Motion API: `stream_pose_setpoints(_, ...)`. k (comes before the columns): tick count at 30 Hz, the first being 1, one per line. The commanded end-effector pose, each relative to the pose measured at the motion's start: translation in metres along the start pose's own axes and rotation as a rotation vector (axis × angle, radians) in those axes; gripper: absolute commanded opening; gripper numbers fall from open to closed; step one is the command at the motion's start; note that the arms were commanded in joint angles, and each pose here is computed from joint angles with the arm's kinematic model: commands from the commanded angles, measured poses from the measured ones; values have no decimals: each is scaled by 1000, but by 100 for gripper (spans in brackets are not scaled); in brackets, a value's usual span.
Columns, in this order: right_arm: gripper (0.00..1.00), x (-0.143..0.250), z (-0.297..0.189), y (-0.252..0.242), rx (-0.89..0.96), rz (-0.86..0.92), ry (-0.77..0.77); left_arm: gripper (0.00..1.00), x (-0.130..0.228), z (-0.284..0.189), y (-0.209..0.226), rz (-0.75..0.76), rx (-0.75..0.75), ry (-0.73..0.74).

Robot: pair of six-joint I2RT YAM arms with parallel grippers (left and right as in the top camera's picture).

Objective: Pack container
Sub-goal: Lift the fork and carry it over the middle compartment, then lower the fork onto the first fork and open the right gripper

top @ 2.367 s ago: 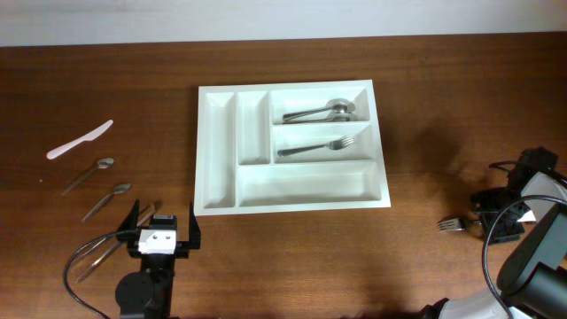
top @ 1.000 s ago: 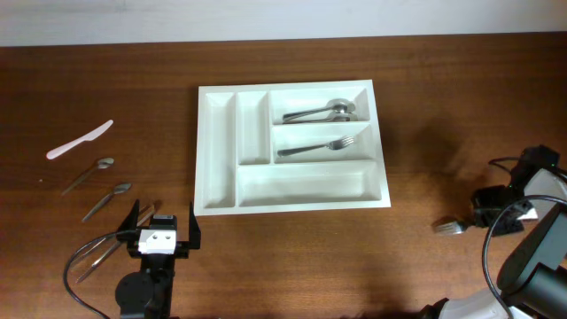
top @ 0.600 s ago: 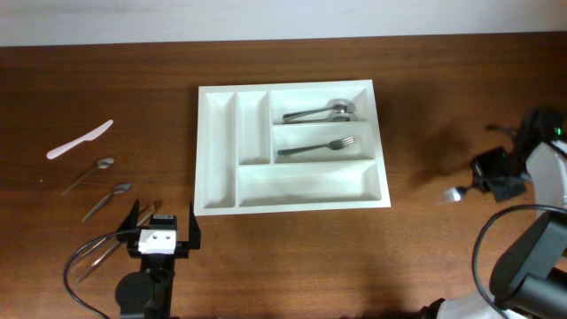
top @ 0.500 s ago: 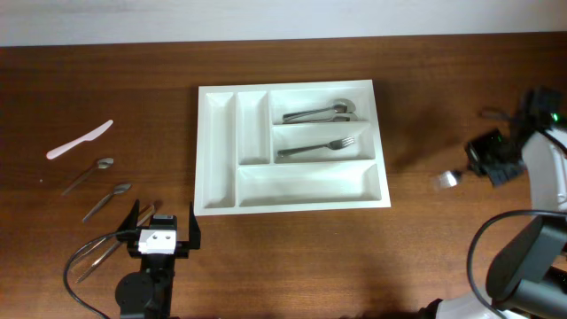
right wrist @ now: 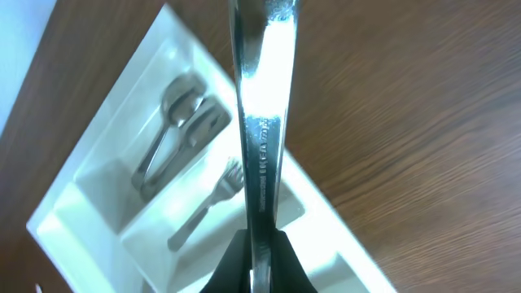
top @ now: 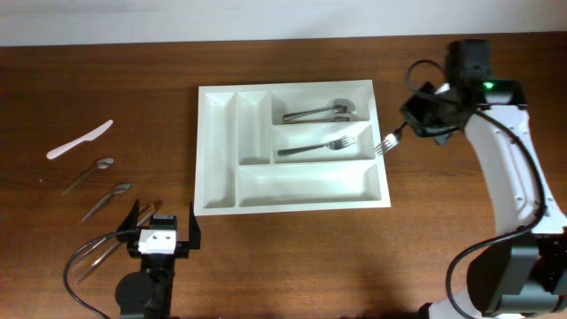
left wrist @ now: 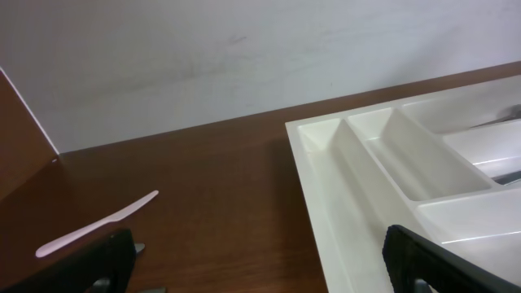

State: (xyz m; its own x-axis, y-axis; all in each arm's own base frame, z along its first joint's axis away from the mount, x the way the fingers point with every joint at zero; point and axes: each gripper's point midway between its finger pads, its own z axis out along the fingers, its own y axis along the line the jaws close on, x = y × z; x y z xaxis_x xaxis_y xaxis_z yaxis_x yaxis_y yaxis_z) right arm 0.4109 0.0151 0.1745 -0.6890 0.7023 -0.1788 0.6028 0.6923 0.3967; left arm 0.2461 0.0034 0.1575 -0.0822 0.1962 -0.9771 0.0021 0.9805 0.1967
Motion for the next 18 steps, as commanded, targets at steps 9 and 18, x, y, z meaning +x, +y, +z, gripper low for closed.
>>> stream_pose_setpoints(9, 4, 22, -7, 33, -41, 9, -10, 99, 1, 0, -1, 13, 0, -2)
stream_pose_setpoints(18, 3, 53, 12, 47, 0, 207, 30, 99, 1, 0, -1, 13, 0, -2)
